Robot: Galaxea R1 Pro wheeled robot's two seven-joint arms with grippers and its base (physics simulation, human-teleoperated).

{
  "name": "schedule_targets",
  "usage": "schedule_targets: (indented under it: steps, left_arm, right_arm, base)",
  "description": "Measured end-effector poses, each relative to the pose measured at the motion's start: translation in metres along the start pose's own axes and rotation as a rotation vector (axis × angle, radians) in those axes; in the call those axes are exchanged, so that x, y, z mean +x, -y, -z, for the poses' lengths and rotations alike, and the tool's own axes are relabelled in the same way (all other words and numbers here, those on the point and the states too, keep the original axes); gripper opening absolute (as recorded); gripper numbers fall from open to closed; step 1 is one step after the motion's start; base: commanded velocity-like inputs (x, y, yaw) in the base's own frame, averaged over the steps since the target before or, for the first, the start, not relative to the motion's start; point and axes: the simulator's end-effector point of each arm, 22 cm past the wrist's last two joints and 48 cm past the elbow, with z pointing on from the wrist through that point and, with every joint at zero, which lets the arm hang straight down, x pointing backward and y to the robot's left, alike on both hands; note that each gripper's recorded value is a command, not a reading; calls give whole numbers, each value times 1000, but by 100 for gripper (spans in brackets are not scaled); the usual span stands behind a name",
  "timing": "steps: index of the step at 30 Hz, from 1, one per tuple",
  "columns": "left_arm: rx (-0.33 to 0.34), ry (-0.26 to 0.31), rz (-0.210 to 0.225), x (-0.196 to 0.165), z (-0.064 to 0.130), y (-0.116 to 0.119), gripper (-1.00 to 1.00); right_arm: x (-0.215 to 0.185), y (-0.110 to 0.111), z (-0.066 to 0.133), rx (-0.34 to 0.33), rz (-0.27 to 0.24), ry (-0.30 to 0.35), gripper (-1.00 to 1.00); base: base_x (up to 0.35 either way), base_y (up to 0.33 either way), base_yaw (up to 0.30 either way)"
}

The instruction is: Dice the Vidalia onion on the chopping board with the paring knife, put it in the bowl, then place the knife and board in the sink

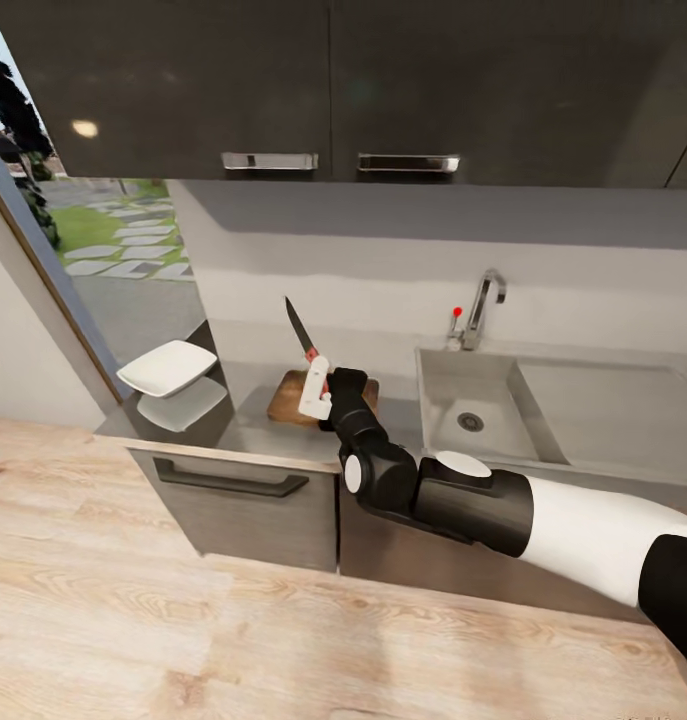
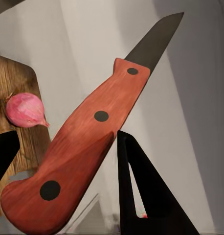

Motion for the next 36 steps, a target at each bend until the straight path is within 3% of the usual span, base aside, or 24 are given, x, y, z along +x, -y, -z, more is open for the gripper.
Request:
schedule_targets:
  steps: [9, 19, 28, 36]
  left_arm:
    - [0, 11, 0, -3, -1, 0, 100]
    - [0, 16, 1, -5, -2, 0, 100]
    - [0, 24, 1, -7, -3, 1, 100]
    - [0, 29, 3, -9, -4, 1, 100]
  right_arm:
    - [9, -17, 1, -73, -44, -32, -100]
    - [14, -35, 6, -107, -59, -45, -100]
    - [12, -33, 8, -105, -58, -45, -100]
    - [3, -34, 10, -114, -65, -33, -100]
  base:
    - [0, 0, -176]
    - [0, 0, -131]
    - [0, 3, -248]
    - [0, 230, -162]
